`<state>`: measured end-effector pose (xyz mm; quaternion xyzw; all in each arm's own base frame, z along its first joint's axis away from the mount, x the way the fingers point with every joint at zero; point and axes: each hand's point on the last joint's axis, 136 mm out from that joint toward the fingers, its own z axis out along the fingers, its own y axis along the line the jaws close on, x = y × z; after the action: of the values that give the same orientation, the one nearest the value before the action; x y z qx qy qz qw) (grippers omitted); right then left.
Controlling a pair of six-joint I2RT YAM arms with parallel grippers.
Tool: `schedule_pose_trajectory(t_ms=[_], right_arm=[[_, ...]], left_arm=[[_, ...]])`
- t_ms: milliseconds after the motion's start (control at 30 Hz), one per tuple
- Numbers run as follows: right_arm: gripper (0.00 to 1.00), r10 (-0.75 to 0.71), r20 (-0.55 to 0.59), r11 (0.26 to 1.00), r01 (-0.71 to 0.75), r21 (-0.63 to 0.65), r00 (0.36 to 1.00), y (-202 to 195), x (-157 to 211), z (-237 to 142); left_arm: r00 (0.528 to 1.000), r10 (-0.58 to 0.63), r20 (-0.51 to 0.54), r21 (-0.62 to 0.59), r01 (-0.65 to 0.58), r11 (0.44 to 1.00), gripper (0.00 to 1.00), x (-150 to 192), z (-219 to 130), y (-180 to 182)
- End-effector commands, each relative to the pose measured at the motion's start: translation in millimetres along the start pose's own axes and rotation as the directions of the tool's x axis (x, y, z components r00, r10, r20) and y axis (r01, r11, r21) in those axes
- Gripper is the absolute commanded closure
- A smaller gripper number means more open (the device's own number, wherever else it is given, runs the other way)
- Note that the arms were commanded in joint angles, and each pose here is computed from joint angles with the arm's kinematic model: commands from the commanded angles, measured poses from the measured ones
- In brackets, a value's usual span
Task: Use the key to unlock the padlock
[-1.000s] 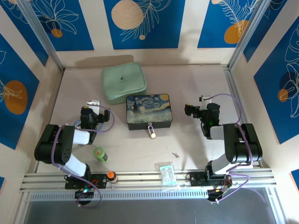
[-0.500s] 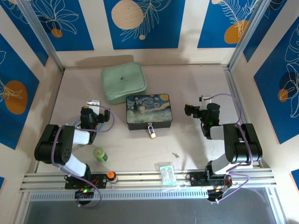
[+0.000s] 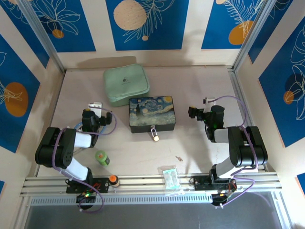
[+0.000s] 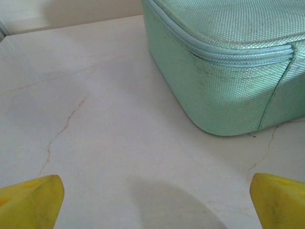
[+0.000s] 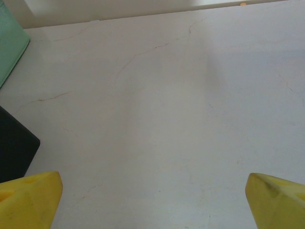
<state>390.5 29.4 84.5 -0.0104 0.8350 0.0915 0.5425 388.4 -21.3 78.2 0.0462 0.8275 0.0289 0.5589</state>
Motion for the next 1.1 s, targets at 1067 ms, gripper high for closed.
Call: schedule_pose_trajectory(t_ms=[1067], right_arm=[[0.01, 0.351, -0.099, 0.933, -0.356, -0.041, 0.931, 32, -74, -87]], left_arm=[[0.731, -0.667, 0.145, 0.131, 0.654, 0.745, 0.01, -99, -85, 13]])
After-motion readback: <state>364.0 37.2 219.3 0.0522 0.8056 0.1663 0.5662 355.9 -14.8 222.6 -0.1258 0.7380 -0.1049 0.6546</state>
